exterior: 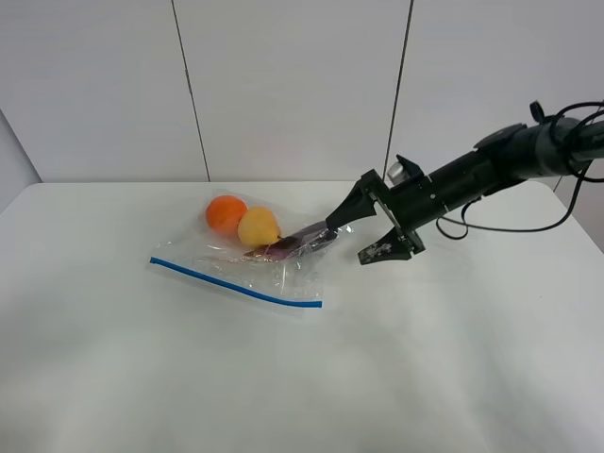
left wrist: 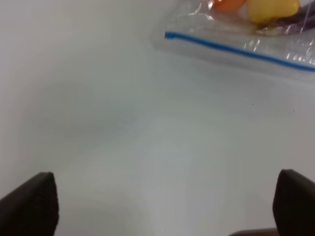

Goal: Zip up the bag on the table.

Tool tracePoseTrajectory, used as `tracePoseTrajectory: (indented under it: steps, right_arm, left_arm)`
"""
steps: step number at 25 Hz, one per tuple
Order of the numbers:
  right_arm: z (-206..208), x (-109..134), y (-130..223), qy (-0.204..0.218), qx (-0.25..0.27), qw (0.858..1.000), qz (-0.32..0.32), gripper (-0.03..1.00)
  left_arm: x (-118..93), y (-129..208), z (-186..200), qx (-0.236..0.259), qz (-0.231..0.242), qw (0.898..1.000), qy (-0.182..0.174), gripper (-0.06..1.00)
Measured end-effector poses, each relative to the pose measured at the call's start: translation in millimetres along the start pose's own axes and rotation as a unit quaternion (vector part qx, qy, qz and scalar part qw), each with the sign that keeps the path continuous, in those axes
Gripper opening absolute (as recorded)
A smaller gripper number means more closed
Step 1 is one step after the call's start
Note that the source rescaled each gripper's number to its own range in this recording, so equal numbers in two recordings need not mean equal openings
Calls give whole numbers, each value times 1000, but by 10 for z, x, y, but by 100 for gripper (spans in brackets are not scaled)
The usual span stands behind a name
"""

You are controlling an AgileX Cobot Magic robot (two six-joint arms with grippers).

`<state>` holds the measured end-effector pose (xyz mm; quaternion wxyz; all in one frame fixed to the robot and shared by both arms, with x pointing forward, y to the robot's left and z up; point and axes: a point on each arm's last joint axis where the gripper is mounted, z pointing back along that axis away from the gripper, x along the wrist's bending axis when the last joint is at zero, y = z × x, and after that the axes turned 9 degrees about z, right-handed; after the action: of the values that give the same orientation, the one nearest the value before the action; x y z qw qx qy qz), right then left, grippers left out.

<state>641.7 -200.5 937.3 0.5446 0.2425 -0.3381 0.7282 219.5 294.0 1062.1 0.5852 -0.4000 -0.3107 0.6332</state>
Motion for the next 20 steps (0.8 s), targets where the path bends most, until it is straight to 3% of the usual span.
tracePoseTrajectory:
  steps: [3, 5, 9, 13, 20]
  right_arm:
    - [299, 99, -165, 133, 2, 991, 34, 97]
    - [512, 186, -260, 219, 3, 974, 59, 97]
    - [825, 244, -358, 332, 17, 941, 70, 97]
    - [989, 138, -310, 381, 50, 921, 64, 97]
    - [1250, -39, -262, 392, 32, 919, 25, 97]
  left_arm:
    - [0, 0, 0, 0, 0, 1000, 0, 100]
    - [-1, 0, 0, 0, 0, 1000, 0, 100]
    - [-1, 0, 0, 0, 0, 1000, 0, 100]
    - [-1, 0, 0, 0, 0, 1000, 0, 100]
    - [-1, 0, 0, 0, 0, 1000, 0, 100]
